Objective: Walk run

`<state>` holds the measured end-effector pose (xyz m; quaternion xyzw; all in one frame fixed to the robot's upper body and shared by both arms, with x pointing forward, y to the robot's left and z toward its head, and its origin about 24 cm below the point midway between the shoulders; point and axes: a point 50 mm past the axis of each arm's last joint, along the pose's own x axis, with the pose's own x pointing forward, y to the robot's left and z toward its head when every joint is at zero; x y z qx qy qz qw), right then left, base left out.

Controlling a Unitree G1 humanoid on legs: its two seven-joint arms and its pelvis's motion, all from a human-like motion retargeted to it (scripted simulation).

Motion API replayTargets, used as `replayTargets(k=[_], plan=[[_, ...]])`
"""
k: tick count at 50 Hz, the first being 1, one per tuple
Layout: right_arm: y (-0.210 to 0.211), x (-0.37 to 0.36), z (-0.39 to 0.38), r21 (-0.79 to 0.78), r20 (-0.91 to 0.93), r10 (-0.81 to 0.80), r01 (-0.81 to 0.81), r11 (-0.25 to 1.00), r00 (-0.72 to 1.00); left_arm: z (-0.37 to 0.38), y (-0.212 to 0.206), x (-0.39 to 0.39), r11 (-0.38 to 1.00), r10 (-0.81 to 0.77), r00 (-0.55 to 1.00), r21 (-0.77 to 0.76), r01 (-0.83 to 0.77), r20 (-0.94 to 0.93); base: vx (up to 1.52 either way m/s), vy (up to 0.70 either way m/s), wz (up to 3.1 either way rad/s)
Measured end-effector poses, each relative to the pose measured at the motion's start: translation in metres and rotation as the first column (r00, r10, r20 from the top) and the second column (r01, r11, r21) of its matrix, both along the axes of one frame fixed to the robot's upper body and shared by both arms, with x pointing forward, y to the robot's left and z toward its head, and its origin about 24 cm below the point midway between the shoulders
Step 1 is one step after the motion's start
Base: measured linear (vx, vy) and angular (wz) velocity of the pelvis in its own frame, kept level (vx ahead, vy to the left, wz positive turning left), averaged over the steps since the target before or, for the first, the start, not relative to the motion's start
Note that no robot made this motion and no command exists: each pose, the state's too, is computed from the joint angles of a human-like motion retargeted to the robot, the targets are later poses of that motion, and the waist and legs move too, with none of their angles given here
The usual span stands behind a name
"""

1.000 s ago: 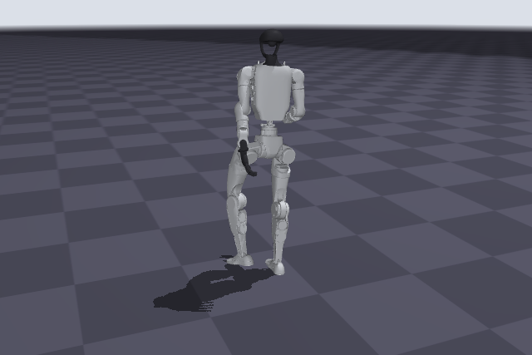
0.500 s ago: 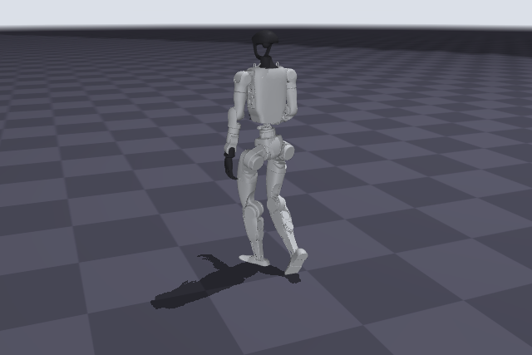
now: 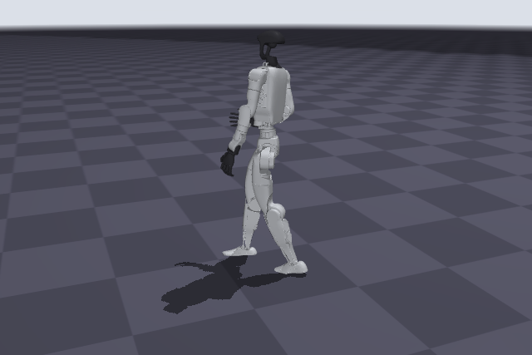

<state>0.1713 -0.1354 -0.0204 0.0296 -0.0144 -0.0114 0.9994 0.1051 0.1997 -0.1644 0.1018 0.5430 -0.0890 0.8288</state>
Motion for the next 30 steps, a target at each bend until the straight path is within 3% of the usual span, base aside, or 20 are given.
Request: replayTargets(k=[5,9,13,18,23,30], plan=[[-0.010,-0.001,-0.002,-0.050,-0.018,0.040,-0.041,0.998,0.999,-0.014,-0.031,-0.123,0.980,0.122,0.856,-0.076,-0.185,-0.503,0.57,-0.06,1.62],[-0.023,0.009,0.009,-0.128,0.043,0.063,-0.057,0.990,0.997,-0.006,-0.038,-0.177,0.968,0.072,0.766,-0.139,-0.207,-0.638,0.42,-0.03,2.18],[-0.035,0.014,0.012,-0.163,0.046,0.057,-0.049,0.985,0.997,0.001,-0.028,-0.209,0.982,-0.026,0.718,-0.152,-0.113,-0.696,0.41,-0.16,1.58],[-0.053,0.012,0.018,-0.221,0.064,0.033,-0.018,0.975,0.997,0.003,-0.005,-0.218,0.997,0.019,0.739,-0.040,-0.062,-0.673,0.37,-0.07,1.19],[-0.057,0.024,0.024,-0.258,0.087,0.047,-0.023,0.966,0.995,0.001,-0.013,-0.219,0.969,0.198,0.755,0.009,-0.247,-0.624,0.36,-0.04,1.46],[-0.036,0.042,0.036,-0.266,0.164,0.084,-0.038,0.963,0.983,0.004,-0.059,-0.230,0.835,0.381,0.656,-0.064,-0.547,-0.651,0.44,-0.03,1.32]])
